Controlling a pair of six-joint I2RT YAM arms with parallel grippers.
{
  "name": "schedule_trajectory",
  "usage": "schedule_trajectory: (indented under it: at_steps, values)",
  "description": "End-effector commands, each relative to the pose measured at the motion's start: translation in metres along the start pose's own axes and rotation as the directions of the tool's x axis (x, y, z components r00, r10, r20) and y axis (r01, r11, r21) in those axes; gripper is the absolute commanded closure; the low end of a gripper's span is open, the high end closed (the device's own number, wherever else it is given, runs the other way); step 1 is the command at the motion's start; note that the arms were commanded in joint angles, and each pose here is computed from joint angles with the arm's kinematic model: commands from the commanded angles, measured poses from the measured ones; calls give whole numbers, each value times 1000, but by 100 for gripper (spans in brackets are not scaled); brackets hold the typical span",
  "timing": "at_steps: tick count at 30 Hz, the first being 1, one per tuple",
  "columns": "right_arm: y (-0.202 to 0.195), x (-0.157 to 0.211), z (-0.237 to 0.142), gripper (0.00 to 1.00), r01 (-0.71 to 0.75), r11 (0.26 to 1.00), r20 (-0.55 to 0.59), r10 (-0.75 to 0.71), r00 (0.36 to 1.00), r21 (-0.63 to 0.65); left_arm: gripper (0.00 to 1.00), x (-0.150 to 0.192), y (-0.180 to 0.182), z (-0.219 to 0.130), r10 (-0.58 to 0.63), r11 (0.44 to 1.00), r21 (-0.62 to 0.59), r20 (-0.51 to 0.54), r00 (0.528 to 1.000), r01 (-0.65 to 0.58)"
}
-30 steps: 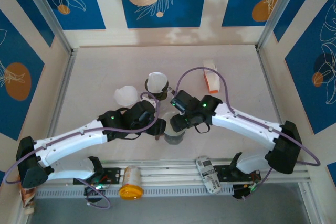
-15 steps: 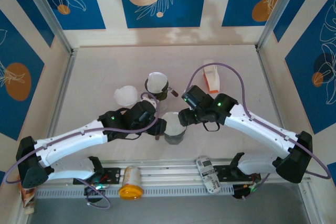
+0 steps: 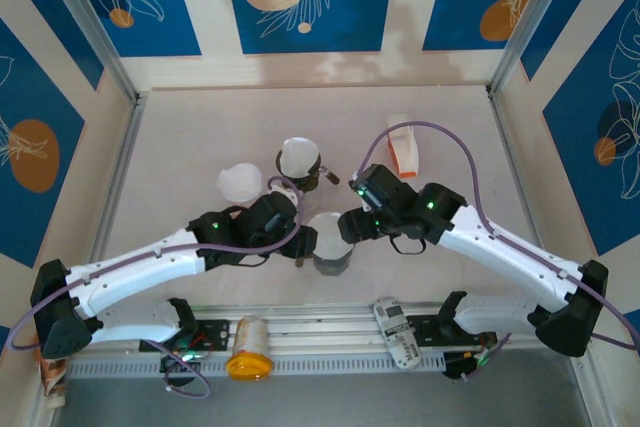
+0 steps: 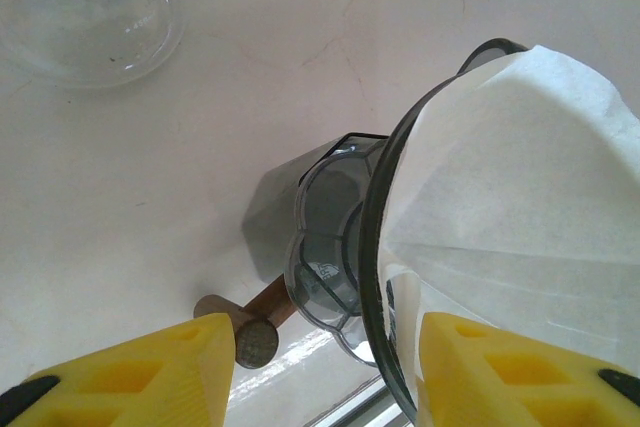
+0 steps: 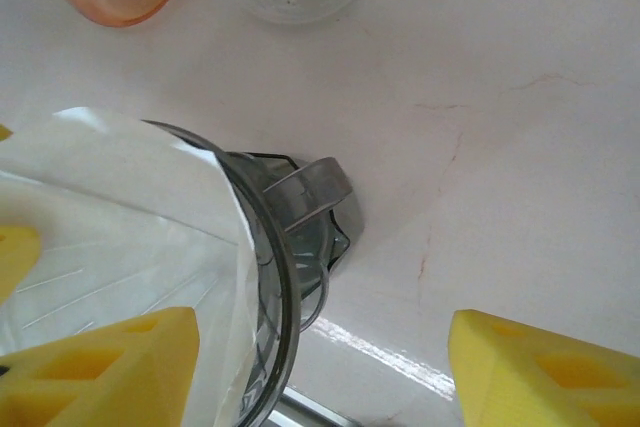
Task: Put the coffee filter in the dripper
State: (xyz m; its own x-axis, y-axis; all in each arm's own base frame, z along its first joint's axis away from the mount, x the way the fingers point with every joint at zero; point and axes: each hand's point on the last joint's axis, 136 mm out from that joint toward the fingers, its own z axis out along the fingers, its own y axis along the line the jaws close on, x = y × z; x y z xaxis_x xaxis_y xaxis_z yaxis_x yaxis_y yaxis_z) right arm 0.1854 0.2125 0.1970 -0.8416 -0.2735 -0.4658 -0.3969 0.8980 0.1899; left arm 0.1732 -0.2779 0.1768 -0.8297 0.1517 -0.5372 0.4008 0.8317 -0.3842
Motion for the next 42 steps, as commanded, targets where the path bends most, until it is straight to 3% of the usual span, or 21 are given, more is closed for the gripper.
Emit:
schedule_trajectory:
  at_steps: [1, 12, 19, 35, 42]
  values:
    - [0, 18, 2, 34, -23, 1000, -49, 22, 999, -17, 48, 7, -3, 5, 2, 1000, 13, -22, 1000, -2]
    - [-12, 23, 4, 42, -39, 998, -58, 42, 997, 44, 48, 9, -1, 6, -5, 1000, 11, -22, 1000, 6]
    - [22, 16, -2, 33, 12, 989, -18, -15, 1000, -147, 48, 9, -1, 7, -9, 1000, 14, -21, 1000, 9]
    - [-8, 40, 12, 43, -32, 999, -105, 33, 994, 7, 48, 8, -2, 7, -10, 1000, 16, -18, 1000, 10]
    - [12, 14, 6, 33, 25, 996, -35, -28, 999, -82, 47, 8, -2, 7, -9, 1000, 18, -18, 1000, 9]
